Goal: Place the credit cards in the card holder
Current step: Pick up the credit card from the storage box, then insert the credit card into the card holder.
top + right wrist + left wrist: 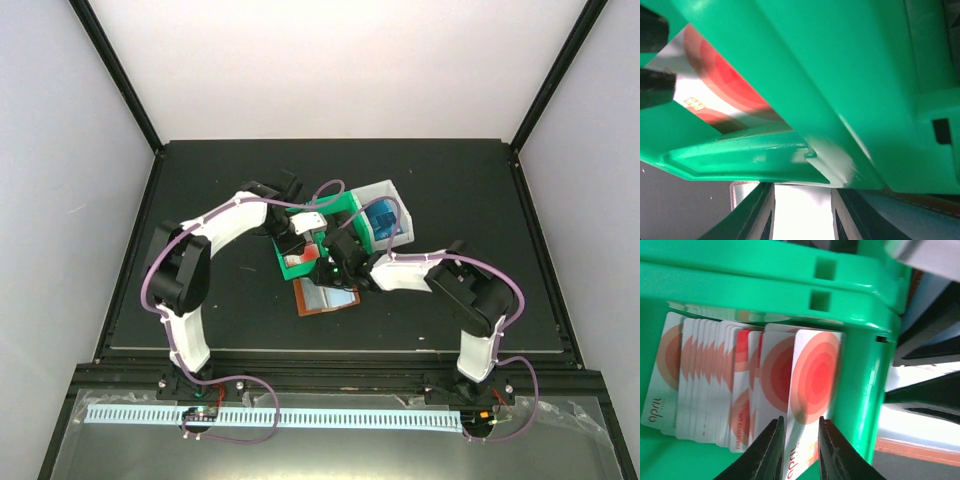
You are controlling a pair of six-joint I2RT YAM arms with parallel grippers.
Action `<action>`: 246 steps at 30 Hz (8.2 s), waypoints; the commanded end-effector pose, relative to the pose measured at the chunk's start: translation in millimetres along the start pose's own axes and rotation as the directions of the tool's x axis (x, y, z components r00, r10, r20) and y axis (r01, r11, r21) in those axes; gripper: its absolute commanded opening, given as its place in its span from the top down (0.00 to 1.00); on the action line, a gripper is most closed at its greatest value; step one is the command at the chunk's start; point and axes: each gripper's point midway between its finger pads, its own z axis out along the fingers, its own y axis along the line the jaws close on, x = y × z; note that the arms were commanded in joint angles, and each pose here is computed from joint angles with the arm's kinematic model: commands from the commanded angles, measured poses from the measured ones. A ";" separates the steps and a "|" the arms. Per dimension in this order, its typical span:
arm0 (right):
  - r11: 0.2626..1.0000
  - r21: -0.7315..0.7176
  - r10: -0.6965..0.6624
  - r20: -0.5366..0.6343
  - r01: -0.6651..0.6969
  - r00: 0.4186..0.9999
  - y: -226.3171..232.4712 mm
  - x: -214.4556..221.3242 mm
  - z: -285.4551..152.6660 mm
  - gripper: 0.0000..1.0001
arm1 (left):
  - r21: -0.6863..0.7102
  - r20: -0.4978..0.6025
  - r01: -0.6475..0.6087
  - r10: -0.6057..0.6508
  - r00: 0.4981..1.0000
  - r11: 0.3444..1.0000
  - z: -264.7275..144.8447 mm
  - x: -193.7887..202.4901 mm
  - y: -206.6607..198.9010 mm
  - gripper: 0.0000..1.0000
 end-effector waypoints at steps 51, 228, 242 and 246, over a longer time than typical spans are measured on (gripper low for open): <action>0.997 -0.047 0.069 0.072 -0.065 0.995 -19.8 3.8 -20.0 0.67 | 0.141 0.026 0.018 -0.022 0.999 0.990 3.8 -7.8 -34.0 0.84; 0.835 0.487 -0.214 -0.142 0.256 0.967 -100.9 63.4 -83.3 0.53 | 0.566 0.317 0.749 -0.930 0.187 0.344 8.4 9.4 -134.7 0.98; 0.839 0.485 -0.208 -0.134 0.247 0.969 -101.4 63.9 -85.1 0.59 | 0.612 0.315 0.692 -0.921 0.231 0.383 13.3 -8.1 -140.3 0.98; 0.841 0.482 -0.204 -0.135 0.244 0.970 -103.0 66.0 -84.7 0.59 | 0.586 0.309 0.715 -0.921 0.238 0.381 21.7 -8.7 -138.0 0.98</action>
